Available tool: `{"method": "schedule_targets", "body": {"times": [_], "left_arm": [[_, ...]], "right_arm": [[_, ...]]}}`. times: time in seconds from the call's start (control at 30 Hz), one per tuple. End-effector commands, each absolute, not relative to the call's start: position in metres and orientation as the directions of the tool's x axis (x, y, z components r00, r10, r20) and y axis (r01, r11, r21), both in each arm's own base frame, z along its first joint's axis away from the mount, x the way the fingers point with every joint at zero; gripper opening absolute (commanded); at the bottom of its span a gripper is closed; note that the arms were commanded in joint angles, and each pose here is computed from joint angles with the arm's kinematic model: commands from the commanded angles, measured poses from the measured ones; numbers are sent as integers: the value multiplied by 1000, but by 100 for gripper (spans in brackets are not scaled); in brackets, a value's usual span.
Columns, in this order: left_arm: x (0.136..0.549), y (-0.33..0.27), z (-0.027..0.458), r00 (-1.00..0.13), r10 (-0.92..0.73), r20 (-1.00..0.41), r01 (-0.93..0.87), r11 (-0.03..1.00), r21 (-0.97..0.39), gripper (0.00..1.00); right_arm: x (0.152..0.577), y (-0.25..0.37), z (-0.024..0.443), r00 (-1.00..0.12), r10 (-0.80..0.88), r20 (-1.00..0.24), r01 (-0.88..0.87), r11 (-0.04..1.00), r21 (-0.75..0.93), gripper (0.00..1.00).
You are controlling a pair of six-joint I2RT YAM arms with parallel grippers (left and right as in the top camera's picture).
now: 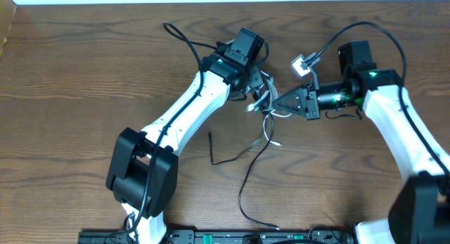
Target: Untangle cables
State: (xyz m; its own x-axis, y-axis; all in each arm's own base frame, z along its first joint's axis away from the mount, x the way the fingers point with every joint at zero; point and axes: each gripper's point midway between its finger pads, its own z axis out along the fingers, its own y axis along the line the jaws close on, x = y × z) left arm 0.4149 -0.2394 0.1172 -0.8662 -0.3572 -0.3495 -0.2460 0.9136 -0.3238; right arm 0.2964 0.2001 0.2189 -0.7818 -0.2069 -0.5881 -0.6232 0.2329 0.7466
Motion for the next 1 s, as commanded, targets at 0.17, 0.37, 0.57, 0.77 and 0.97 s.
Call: {"method": "schedule_targets", "body": {"times": [0.17, 0.37, 0.57, 0.77, 0.97], "left_arm": [[438, -185, 110, -818, -339, -465, -295, 941, -168, 7], [437, -214, 115, -887, -54, -459, 42, 979, -197, 8], [421, -250, 146, -886, 49, -461, 234, 905, -354, 7], [408, -264, 210, -843, 32, -537, 322, 830, -455, 7], [386, -277, 236, -848, 50, -528, 383, 746, -545, 7]], "right_arm": [[281, 177, 243, -804, -187, -565, -580, 461, 672, 1], [305, 120, 230, -859, -18, -511, -310, 813, 492, 3], [320, 121, 225, -868, 33, -496, -261, 818, 512, 10], [328, 139, 216, -870, -5, -493, -302, 796, 525, 17], [339, 148, 212, -857, -20, -515, -330, 789, 518, 31]]}}
